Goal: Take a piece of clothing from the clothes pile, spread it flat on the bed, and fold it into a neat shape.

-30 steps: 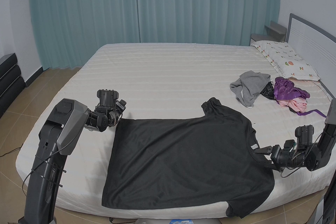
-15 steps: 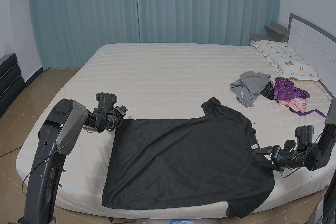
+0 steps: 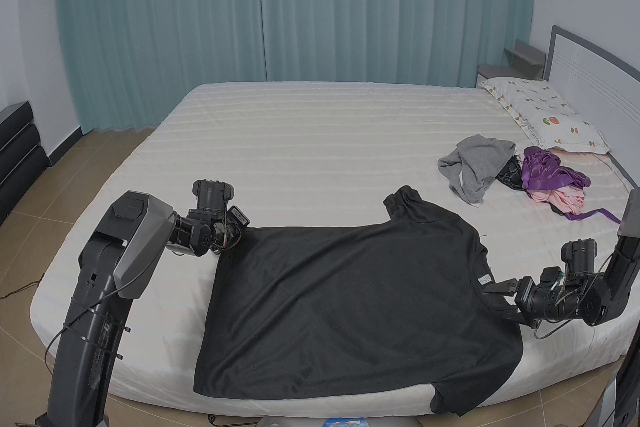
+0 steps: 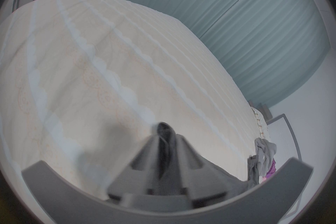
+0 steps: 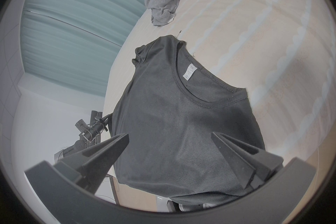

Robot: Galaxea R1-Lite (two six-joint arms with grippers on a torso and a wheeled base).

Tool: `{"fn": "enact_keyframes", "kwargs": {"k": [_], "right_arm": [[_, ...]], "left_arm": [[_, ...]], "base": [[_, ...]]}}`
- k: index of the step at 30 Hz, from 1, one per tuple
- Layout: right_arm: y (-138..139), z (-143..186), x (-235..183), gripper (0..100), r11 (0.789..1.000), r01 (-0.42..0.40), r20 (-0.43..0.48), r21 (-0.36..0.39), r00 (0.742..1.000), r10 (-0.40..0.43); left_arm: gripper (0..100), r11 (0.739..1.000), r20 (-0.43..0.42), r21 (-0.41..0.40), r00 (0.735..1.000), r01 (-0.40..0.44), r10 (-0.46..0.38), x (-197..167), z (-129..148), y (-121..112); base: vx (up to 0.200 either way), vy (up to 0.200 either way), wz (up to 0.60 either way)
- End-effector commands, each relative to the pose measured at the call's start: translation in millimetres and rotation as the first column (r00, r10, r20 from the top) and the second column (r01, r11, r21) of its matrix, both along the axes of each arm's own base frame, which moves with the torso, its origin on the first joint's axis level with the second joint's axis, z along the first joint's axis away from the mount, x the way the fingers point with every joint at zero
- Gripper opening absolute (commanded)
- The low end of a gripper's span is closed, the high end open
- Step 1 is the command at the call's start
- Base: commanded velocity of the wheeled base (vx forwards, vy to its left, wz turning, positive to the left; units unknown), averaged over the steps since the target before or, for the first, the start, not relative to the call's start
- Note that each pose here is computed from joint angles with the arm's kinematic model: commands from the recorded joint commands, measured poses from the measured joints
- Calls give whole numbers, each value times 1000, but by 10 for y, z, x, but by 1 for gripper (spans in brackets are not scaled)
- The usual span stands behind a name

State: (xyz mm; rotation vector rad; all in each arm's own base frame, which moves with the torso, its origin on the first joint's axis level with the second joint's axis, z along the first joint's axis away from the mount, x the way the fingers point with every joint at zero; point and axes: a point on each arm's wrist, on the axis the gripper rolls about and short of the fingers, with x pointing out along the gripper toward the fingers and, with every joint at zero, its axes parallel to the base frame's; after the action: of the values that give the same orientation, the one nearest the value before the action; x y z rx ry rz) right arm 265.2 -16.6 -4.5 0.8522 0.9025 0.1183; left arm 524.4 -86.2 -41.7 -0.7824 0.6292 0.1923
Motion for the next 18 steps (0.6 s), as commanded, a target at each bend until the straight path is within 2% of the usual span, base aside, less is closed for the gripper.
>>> {"fn": "enact_keyframes", "kwargs": {"k": [1,3,4,7,13,14,18], "right_arm": [[-1,8,6,100,1000,0,6,0,1000,0],[-1,10,7,100,1000,0,11,-1,1000,0],[-11,19,19,100,1000,4,27,-3,1000,-4],[-9,35,40,100,1000,4,54,-5,999,-3],[1,57,80,100,999,26,96,-31,995,-23],[6,35,106,100,999,39,107,-21,994,-36],[70,-33,228,100,997,72,167,26,983,-75]], "left_arm": [[0,999,18,13,999,-34,34,26,8,53],[0,999,25,15,999,-45,44,35,19,70],[0,997,57,17,996,-73,72,75,79,110],[0,993,85,12,989,-120,118,102,159,171],[0,988,145,-37,978,-147,151,137,263,185],[0,988,168,-44,974,-149,154,148,280,200],[0,988,168,-44,974,-149,154,150,246,200]], "base": [[0,0,0],[0,0,0],[0,0,0],[0,0,0],[0,0,0],[0,0,0],[0,0,0]]}}
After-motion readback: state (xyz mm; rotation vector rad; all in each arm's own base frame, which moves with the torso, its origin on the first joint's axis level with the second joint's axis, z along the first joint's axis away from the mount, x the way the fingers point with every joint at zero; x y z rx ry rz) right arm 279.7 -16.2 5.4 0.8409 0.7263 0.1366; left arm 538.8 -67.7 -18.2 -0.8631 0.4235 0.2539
